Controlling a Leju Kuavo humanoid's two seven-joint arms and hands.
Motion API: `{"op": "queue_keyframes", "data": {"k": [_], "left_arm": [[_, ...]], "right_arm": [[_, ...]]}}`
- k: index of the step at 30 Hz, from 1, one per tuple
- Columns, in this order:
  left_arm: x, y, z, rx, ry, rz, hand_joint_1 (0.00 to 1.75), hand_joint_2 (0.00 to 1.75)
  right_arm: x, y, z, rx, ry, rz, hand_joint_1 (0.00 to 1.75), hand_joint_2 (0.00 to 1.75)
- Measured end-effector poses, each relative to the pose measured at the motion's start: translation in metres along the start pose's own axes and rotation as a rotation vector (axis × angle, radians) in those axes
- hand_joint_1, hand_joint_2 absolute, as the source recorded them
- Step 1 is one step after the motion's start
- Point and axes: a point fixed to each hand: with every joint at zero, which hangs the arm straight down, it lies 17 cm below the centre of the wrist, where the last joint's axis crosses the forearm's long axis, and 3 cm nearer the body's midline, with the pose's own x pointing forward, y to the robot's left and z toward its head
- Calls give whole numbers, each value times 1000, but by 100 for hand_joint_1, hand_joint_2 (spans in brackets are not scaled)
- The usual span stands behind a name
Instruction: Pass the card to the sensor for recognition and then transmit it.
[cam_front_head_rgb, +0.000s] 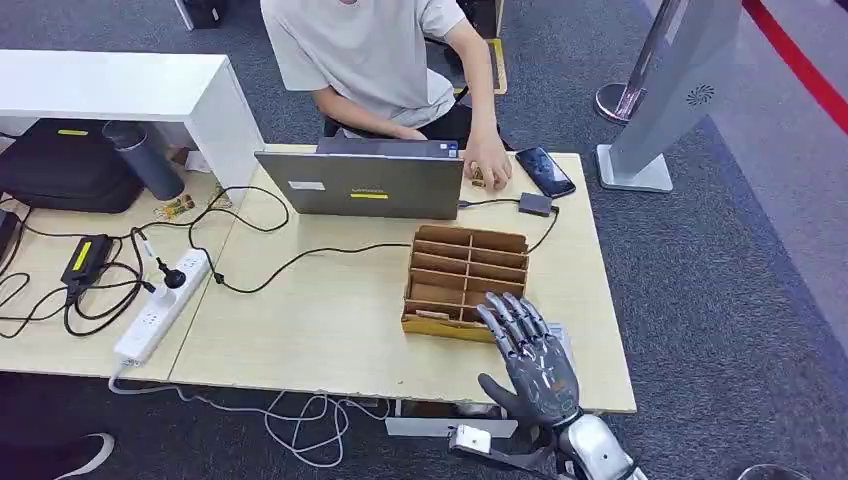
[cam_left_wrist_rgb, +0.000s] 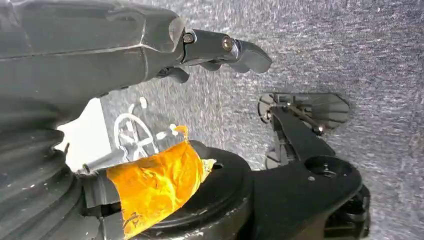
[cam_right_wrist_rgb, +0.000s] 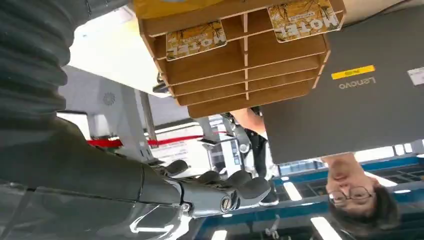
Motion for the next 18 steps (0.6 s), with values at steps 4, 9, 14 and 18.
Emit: {"op": "queue_keyframes", "data": {"k": [4, 9, 14, 18], "left_arm": [[-2, 0, 0, 1, 6, -15, 0, 175], [-3, 0, 0, -1, 12, -14, 0, 175], [-2, 0, 0, -5, 11, 8, 0, 175], [-3, 0, 0, -4, 13, 7, 0, 175]], "right_arm": [[-5, 10, -1, 17, 16, 6, 0, 175], [-15, 23, 1, 46, 43, 24, 0, 175], [-25, 33, 4, 62, 78, 19, 0, 175], [-32, 37, 5, 70, 104, 20, 0, 175]]}}
